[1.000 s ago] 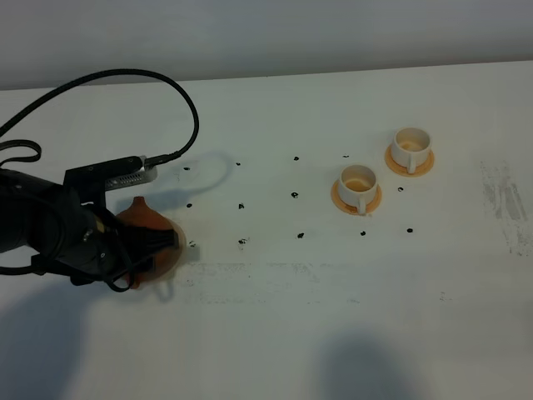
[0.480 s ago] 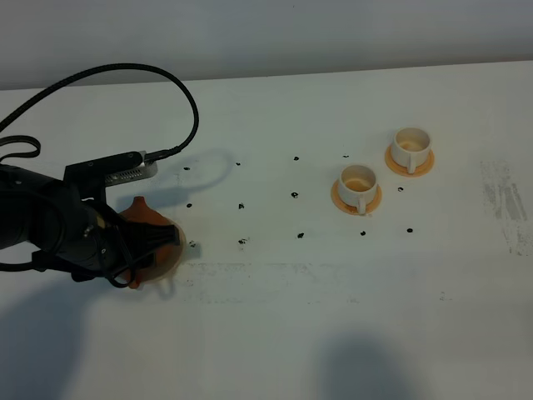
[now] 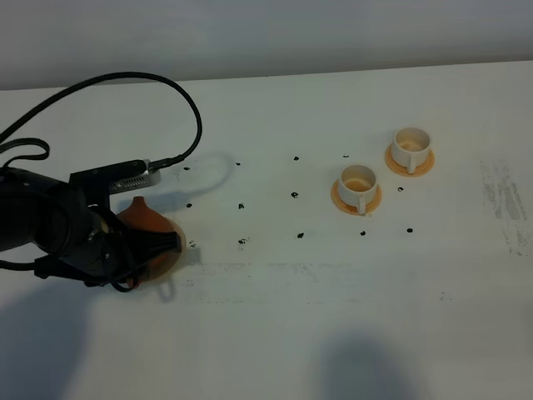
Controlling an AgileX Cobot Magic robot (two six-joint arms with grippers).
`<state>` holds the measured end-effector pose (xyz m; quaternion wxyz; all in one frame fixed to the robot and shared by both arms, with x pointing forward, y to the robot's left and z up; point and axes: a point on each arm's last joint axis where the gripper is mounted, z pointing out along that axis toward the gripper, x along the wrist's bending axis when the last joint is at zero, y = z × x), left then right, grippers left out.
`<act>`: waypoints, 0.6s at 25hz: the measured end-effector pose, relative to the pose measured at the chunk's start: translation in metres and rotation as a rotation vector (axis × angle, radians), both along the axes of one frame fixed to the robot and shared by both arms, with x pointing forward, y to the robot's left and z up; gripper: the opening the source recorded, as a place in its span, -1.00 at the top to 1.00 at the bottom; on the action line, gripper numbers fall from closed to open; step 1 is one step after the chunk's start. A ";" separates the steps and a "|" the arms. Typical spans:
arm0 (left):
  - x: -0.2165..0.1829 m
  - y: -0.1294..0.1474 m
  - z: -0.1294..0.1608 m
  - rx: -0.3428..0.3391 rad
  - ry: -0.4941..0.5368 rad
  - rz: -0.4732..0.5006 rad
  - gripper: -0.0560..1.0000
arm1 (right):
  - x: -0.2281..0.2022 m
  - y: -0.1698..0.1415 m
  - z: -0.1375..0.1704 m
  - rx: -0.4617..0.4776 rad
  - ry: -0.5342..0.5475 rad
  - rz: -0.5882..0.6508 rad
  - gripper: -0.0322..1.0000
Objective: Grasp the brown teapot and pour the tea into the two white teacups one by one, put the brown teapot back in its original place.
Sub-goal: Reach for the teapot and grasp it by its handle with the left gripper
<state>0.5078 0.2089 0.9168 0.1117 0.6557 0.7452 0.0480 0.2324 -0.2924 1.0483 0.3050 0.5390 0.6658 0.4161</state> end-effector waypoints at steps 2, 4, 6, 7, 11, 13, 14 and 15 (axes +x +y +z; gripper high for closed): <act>0.000 0.000 0.000 0.006 0.002 -0.015 0.70 | 0.000 0.000 0.000 0.000 0.000 0.000 -0.21; 0.000 0.000 0.000 0.011 0.000 -0.038 0.70 | 0.000 0.000 0.000 0.000 0.000 0.000 -0.21; 0.000 0.000 0.000 0.018 -0.002 -0.065 0.70 | 0.000 0.000 0.000 0.000 0.000 0.000 -0.21; 0.000 0.000 0.000 0.019 -0.002 -0.070 0.70 | 0.000 0.000 0.000 0.000 0.000 0.000 -0.21; 0.000 0.000 0.000 0.036 0.002 -0.124 0.70 | 0.000 0.000 0.000 0.000 0.000 0.000 -0.21; 0.001 0.000 0.002 0.043 0.003 -0.153 0.70 | 0.000 0.000 0.000 0.000 0.000 0.000 -0.21; 0.001 0.000 0.002 0.047 0.005 -0.164 0.70 | 0.000 0.000 0.000 0.000 0.000 0.000 -0.21; 0.001 0.000 0.002 0.051 0.005 -0.177 0.70 | 0.000 0.000 0.000 0.000 0.000 0.000 -0.21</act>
